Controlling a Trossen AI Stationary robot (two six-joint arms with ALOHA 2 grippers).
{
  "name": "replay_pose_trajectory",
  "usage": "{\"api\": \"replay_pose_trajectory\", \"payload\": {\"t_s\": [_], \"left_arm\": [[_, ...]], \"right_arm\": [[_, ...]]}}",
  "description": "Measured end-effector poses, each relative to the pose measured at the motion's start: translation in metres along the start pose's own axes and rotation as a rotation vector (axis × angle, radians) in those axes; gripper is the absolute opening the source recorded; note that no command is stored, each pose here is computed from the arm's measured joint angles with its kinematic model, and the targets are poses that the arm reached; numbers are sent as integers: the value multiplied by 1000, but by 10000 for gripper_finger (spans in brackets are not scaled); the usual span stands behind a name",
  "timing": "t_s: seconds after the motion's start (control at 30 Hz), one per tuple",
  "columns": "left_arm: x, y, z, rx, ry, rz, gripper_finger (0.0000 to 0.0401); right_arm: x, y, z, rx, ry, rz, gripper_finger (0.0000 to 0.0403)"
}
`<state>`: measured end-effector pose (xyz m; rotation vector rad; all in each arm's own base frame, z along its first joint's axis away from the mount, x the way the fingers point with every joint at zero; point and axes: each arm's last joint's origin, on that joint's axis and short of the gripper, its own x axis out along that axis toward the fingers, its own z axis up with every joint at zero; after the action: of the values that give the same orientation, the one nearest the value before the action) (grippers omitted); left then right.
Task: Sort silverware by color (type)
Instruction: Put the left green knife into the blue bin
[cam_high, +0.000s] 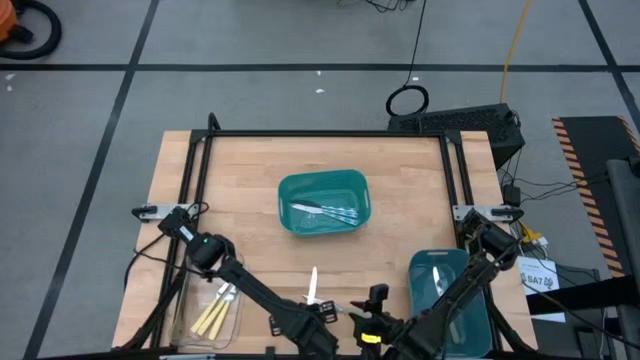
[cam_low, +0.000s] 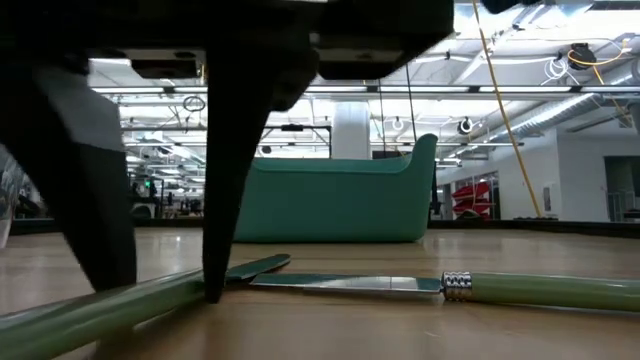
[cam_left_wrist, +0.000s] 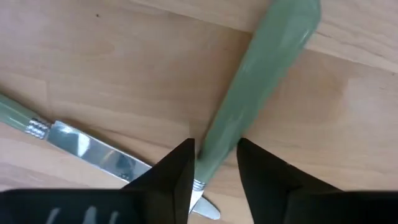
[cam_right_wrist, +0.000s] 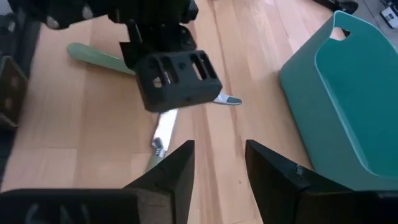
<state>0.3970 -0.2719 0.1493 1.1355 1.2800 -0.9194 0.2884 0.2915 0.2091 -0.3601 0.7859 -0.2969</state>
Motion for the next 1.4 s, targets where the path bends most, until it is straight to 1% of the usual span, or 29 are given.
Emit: {"api": "replay_pose_trajectory", "payload": {"t_s": [0.1,0.2,0.33,0.63,0.77,0.97,1.17,1.4], "left_arm": [[1,8,-6,-28,-28,-19,101],[3,17,-12,-56,-48,-11,73],[4,27,-21,-99,-48,-4,55],[4,30,-24,-155,-27,17,48],[2,32,-26,-219,17,70,43],[-2,33,-27,-305,44,85,43],[-19,38,-25,-389,17,113,44],[-41,44,-27,-443,14,176,45]], "right_arm": [[3,-3,1,-15,9,-10,135],[5,-4,2,-22,11,-13,135],[6,-5,2,-38,16,-17,135],[11,-10,3,-27,32,-33,135],[11,-10,3,23,35,-34,135],[-1,-1,-3,129,20,-11,135],[-18,10,-12,199,1,23,135],[-20,17,-16,194,-7,33,135]]}}
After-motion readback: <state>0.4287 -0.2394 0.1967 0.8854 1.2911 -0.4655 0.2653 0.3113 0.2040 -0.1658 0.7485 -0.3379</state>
